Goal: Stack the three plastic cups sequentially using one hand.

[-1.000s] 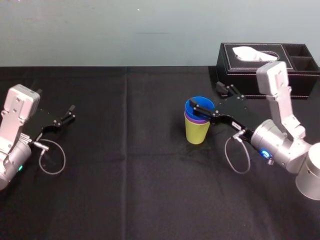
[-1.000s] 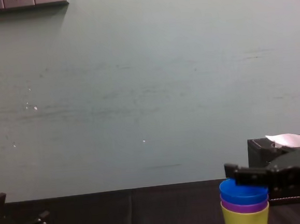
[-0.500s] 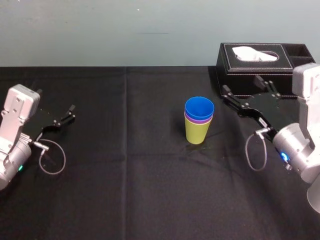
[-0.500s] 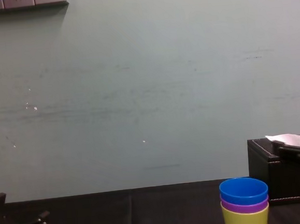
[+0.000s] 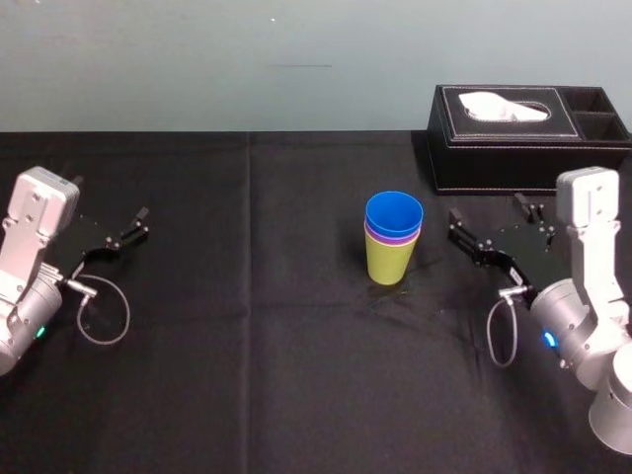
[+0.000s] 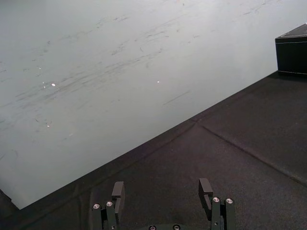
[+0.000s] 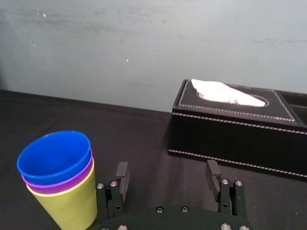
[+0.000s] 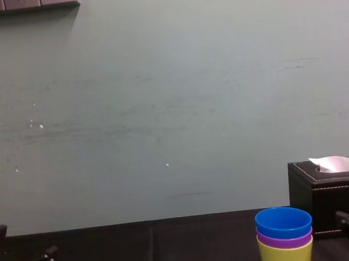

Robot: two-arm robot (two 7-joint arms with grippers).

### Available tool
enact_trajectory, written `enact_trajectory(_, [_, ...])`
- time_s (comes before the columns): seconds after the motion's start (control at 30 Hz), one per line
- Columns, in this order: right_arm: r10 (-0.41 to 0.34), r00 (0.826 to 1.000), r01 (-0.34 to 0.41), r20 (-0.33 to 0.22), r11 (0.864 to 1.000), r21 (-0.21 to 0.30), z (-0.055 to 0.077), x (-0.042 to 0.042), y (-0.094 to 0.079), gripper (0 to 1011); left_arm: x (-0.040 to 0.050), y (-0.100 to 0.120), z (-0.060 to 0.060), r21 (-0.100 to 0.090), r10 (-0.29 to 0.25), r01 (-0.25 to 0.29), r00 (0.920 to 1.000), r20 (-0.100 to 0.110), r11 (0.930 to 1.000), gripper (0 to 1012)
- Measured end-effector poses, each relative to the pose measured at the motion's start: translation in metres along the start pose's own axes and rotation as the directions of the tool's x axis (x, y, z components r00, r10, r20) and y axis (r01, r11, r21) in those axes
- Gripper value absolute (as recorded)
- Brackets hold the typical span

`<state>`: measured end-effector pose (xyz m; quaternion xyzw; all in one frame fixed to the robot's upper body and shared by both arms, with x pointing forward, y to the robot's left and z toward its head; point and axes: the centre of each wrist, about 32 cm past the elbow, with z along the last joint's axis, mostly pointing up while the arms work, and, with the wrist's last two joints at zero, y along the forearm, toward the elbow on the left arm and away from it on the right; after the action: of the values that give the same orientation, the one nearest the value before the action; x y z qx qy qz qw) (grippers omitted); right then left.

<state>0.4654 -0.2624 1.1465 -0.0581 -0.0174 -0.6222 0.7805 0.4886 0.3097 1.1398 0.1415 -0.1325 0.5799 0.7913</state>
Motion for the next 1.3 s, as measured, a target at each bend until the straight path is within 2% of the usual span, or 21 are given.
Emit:
enact_trajectory(0.17, [-0.001,1.0,0.001,0.01,1.0,-0.019,-0.0057,-0.0034,0.0025,1000,0.0,0.0,0.0,0.0,0.0,0.0,1.0,0.0,1.0,1011])
enact_trajectory(0.3, [-0.002,1.0,0.002,-0.001,1.0,-0.021,-0.0086,-0.0026,0.0045,1000,0.0,0.0,0.0,0.0,0.0,0.0,1.0,0.0,1.0,1011])
enact_trajectory(1.3, [0.004,1.0,-0.004,0.006,1.0,-0.02,-0.0072,-0.0034,0.0038,1000,0.0,0.0,0.0,0.0,0.0,0.0,1.0,0.0,1.0,1011])
